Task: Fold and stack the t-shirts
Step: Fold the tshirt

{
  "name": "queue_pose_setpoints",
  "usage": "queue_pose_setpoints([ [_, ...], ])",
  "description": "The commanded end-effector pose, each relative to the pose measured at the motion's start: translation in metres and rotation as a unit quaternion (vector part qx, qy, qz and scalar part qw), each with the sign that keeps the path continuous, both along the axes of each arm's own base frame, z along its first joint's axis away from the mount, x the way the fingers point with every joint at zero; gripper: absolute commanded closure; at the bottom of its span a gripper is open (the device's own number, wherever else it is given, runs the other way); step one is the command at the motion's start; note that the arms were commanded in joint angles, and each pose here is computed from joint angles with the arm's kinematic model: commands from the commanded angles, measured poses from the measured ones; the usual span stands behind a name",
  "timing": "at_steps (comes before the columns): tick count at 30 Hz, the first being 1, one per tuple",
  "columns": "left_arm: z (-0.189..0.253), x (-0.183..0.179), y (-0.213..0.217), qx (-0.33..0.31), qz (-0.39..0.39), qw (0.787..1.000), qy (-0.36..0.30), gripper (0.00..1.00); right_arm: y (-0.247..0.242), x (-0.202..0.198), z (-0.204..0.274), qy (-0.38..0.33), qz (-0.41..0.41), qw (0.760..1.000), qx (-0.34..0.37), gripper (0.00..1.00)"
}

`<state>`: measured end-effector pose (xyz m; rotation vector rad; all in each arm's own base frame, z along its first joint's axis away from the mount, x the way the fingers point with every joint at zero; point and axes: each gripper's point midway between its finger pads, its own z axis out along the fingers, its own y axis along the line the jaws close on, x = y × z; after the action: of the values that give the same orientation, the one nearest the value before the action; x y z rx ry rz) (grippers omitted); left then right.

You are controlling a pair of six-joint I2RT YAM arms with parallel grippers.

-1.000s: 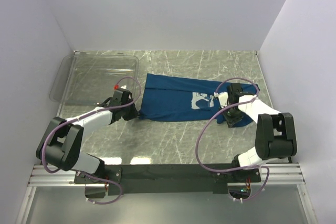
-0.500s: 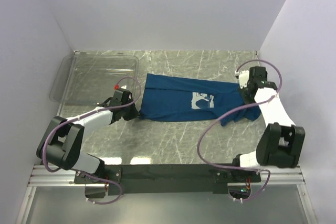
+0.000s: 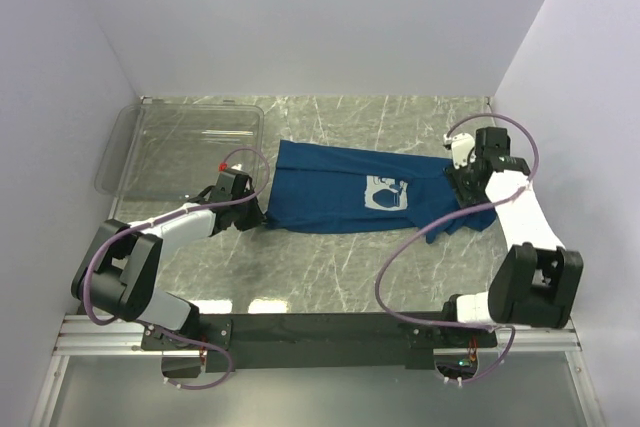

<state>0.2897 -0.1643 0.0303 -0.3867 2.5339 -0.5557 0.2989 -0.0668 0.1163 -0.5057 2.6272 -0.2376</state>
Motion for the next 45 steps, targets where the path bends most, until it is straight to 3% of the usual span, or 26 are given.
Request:
queue_pose_setpoints([
  [1, 0.017, 0.015, -0.007, -0.017, -0.003, 0.999, -0.032, 1.00, 0.016, -0.032, -0.012, 0.043, 0.049, 0.997, 0.035, 0.46],
  [7, 0.017, 0.014, -0.008, -0.018, -0.005, 0.999, -0.031, 1.00, 0.024, -0.056, -0.056, 0.113, 0.037, 0.990, 0.072, 0.48],
  [11, 0.016, 0.012, -0.007, -0.016, -0.006, 0.999, -0.030, 1.00, 0.027, -0.052, -0.079, 0.139, -0.019, 0.985, 0.098, 0.50],
  [25, 0.014, 0.007, -0.005, -0.019, -0.002, 0.999, -0.028, 1.00, 0.018, -0.029, -0.098, 0.128, -0.080, 0.984, 0.091, 0.51],
  [28, 0.015, 0.007, -0.005, -0.018, -0.003, 0.999, -0.029, 1.00, 0.018, -0.030, -0.104, 0.136, -0.082, 0.983, 0.089, 0.60],
  [32, 0.018, 0.008, -0.003, -0.014, -0.001, 0.999, -0.032, 1.00, 0.014, -0.036, -0.098, 0.133, -0.069, 0.986, 0.077, 0.88],
  [35, 0.018, 0.008, -0.002, -0.013, 0.000, 0.999, -0.033, 1.00, 0.006, -0.045, -0.083, 0.130, -0.051, 0.988, 0.061, 0.97],
  [45, 0.016, 0.009, 0.000, -0.003, 0.001, 1.000, -0.031, 1.00, -0.006, -0.113, -0.041, 0.216, 0.108, 0.970, 0.038, 1.00],
])
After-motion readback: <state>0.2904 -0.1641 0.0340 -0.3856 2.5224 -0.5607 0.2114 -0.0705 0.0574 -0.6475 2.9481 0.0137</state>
